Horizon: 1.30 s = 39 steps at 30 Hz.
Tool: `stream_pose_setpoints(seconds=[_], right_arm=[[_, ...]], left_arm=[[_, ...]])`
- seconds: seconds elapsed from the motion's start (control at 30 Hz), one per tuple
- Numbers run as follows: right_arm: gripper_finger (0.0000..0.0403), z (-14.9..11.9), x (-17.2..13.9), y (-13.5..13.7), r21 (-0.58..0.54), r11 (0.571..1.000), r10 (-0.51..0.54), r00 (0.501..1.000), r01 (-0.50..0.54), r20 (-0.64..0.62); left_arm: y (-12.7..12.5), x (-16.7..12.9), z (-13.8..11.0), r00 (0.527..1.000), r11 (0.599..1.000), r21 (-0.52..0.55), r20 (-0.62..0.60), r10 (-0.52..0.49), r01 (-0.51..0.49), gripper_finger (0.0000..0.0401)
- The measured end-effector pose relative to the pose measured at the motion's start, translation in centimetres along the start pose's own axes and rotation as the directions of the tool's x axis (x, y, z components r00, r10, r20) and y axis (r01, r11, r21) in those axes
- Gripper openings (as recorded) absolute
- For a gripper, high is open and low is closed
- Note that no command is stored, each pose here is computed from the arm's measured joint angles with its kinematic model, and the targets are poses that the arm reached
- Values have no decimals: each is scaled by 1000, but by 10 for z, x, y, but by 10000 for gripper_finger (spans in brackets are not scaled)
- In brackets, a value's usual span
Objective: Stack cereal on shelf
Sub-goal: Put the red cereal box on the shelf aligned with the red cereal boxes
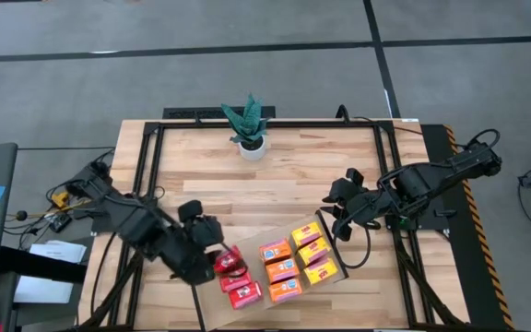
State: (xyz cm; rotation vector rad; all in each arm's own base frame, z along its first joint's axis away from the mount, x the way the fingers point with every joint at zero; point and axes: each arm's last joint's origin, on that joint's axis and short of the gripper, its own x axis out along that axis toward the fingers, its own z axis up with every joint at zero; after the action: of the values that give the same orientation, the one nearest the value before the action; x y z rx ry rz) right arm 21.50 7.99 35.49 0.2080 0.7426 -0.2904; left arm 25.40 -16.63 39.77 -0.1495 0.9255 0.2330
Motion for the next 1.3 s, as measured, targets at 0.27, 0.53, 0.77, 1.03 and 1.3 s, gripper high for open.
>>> stream_pose_setpoints(seconds=[0.27,0.53,0.77,1.03,1.3], right_arm=[[129,0,0,0,0,1000,6,1000,-6,-5],[129,-1,0,0,-5,1000,15,1000,-15,-24],[129,-2,0,0,-7,1000,12,1000,-13,-28],[129,-2,0,0,-7,1000,13,1000,-13,-27],[129,-2,0,0,-30,999,14,1000,-14,-26]], left_arm=[[9,16,16,999,998,35,8,-44,44,222],[16,22,27,996,996,41,13,-85,85,222],[26,-1,31,993,993,-42,59,-105,107,222],[7,-29,0,996,990,-108,9,-91,91,206],[-12,-33,-28,998,991,-135,63,-8,16,137]])
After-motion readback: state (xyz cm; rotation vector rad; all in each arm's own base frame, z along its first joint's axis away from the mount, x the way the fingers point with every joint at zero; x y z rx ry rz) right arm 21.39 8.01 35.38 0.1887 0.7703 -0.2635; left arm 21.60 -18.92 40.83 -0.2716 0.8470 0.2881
